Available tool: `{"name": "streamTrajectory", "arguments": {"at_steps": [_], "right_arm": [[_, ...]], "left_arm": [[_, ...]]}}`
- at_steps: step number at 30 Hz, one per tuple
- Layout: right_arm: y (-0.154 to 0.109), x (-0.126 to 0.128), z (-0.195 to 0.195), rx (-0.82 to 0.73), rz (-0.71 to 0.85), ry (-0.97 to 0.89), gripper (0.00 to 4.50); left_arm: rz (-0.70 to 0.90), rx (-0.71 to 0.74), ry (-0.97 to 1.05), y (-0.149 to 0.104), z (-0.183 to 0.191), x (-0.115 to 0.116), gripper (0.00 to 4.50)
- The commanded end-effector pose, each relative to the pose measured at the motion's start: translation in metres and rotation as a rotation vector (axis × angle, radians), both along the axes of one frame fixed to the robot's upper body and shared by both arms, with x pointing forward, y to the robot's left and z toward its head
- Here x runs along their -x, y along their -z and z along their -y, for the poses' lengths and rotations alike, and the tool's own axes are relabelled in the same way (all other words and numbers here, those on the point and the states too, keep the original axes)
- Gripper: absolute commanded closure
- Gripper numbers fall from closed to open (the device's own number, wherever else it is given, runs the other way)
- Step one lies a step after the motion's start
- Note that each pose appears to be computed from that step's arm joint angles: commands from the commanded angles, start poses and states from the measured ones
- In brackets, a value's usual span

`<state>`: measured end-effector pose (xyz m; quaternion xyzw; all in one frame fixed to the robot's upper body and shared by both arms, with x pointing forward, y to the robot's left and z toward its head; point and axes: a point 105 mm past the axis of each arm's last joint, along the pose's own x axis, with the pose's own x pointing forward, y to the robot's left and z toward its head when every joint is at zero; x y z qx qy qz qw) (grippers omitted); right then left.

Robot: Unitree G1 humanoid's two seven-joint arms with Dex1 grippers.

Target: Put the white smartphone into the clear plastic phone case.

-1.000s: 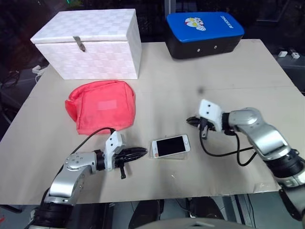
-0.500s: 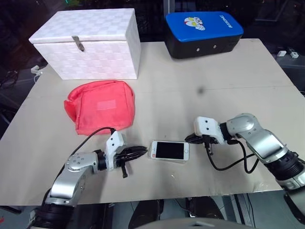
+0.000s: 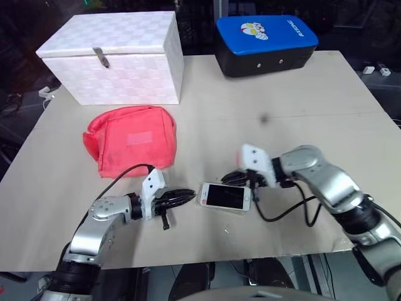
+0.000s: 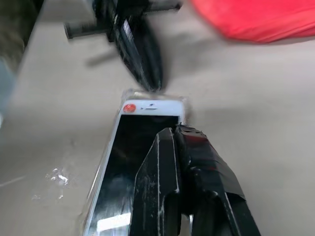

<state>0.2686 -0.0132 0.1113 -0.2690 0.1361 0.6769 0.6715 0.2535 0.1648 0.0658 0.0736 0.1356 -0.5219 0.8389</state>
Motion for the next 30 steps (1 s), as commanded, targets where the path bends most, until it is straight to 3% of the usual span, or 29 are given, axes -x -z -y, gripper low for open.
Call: {"name": "streamTrajectory", "arguments": {"at_steps": [1,7,11,15,20,30], "right_arm": [[0.007,0.001,-0.01,0.076,0.036,-0.063,4.5],[0.036,-0.01,-0.006,0.219,0.026,-0.039,4.5],[0.072,0.004,0.004,0.328,-0.168,-0.032,4.5],[0.077,0.0,0.005,0.312,-0.194,0.003,4.5],[0.012,-0.006,-0.009,-0.01,-0.166,0.054,4.5],[-0.045,0.0,0.024,-0.128,-0.025,0.182,4.5]], "left_arm": [[0.01,-0.01,0.013,-0.003,-0.001,0.001,4.17],[0.008,-0.009,0.007,-0.002,0.0,0.001,4.17],[0.013,-0.004,0.008,-0.002,0.005,-0.001,4.17],[0.021,-0.002,0.012,-0.003,0.01,-0.003,4.17],[0.026,0.007,0.021,-0.006,0.012,-0.004,4.17],[0.016,0.008,0.046,-0.007,0.015,-0.003,4.17]]}}
